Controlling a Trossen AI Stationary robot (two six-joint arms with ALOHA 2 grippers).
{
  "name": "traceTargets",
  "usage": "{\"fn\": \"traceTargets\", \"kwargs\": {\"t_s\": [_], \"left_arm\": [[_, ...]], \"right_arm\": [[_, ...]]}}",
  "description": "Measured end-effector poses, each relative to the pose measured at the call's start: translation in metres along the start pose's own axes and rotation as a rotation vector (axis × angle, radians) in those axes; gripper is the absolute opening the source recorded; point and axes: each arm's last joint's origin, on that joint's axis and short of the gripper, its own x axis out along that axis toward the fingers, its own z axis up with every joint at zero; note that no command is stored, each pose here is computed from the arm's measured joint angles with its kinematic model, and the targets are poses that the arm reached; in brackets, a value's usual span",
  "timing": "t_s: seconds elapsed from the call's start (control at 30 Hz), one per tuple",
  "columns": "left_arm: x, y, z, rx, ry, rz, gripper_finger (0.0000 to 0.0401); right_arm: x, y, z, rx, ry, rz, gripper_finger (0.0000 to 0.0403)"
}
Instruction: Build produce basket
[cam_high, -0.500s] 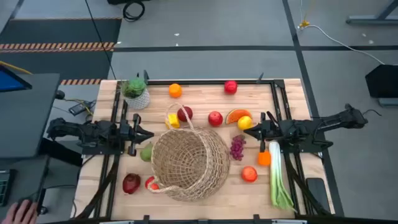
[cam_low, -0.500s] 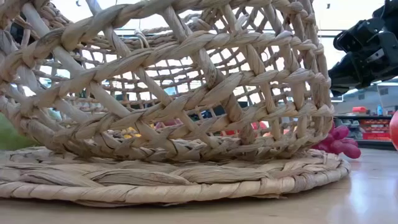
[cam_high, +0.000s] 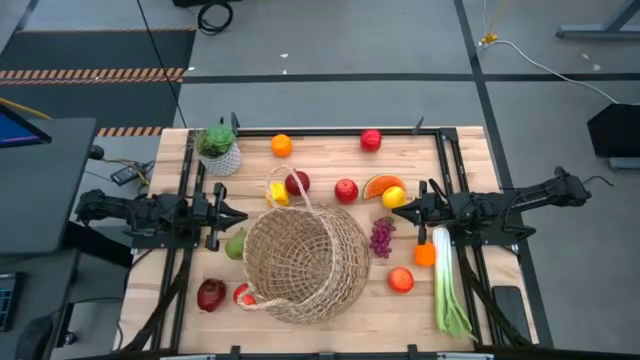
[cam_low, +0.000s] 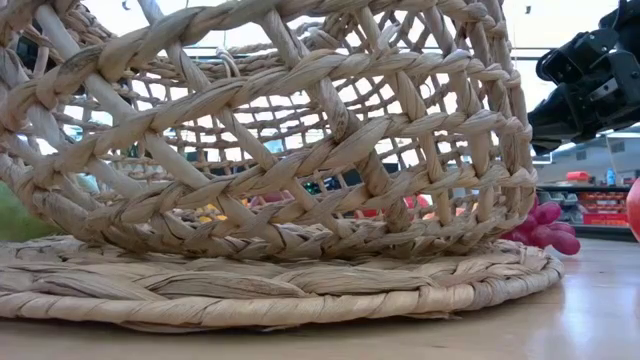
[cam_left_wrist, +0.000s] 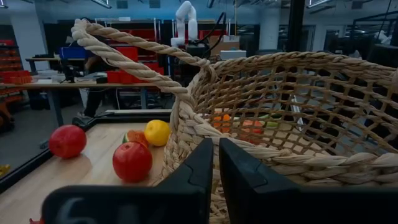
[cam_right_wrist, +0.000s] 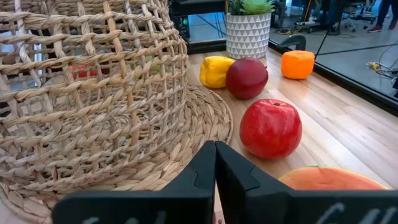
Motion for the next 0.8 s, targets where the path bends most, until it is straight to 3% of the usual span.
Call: {"fn": "traceTargets", "kwargs": {"t_s": [0.8], "left_arm": [[0.0, 0.0, -0.0001, 0.0, 0.0, 0.0, 0.0035]], "right_arm": [[0.0, 0.0, 0.0001, 0.0, -0.001, 0.0, 0.0016]]}}
